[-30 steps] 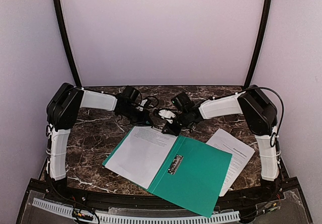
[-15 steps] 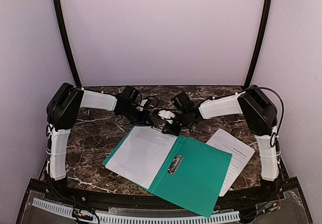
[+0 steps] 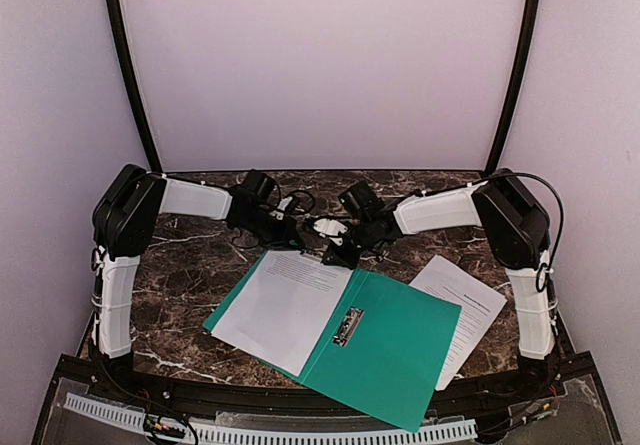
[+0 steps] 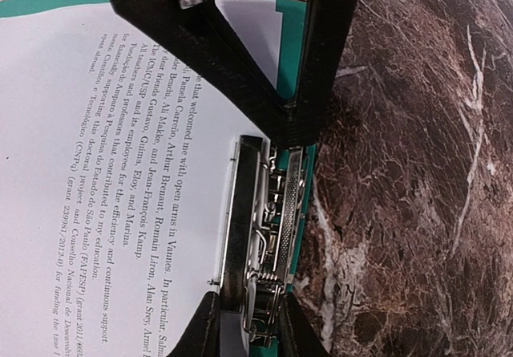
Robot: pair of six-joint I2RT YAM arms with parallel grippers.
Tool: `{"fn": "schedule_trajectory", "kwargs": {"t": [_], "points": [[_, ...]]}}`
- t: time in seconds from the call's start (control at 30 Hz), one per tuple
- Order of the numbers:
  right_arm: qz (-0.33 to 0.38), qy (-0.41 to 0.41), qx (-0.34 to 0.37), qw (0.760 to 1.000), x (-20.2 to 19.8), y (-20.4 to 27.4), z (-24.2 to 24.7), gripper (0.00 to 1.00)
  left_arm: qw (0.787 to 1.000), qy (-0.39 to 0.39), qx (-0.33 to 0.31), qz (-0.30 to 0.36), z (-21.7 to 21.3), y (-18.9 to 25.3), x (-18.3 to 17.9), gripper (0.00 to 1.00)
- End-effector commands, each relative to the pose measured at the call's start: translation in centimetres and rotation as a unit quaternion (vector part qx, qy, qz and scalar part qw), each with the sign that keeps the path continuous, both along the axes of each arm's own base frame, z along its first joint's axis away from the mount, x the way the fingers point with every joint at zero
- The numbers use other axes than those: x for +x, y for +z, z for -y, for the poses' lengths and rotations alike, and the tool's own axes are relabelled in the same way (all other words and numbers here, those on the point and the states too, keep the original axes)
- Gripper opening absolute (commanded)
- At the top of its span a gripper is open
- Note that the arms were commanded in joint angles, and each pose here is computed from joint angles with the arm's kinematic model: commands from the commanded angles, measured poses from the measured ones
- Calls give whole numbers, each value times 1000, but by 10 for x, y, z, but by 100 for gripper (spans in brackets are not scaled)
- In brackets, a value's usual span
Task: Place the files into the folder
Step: Clamp the file in the folder.
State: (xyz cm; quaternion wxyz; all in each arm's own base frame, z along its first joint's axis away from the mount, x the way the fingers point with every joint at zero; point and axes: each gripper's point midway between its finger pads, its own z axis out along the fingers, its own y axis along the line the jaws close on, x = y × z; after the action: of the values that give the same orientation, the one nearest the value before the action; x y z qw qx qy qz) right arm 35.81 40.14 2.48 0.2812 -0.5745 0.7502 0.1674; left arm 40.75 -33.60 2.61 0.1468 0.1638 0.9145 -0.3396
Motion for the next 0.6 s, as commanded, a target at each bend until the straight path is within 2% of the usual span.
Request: {"fn": "schedule_trajectory", "kwargs": {"t": [0.0,0.33,0.57], "points": [[-35,16,-87,996,-24,-65,21,7,995,13,65,-69,-19,-48,-27,1],[-33,13,-87,996,-20,-62,18,7,997,12,53,-45,-16,-27,-20,1],[-37,-4,-77,996,-14,-56,13,10,999,13,39,-29,-12,-10,-14,1]]}}
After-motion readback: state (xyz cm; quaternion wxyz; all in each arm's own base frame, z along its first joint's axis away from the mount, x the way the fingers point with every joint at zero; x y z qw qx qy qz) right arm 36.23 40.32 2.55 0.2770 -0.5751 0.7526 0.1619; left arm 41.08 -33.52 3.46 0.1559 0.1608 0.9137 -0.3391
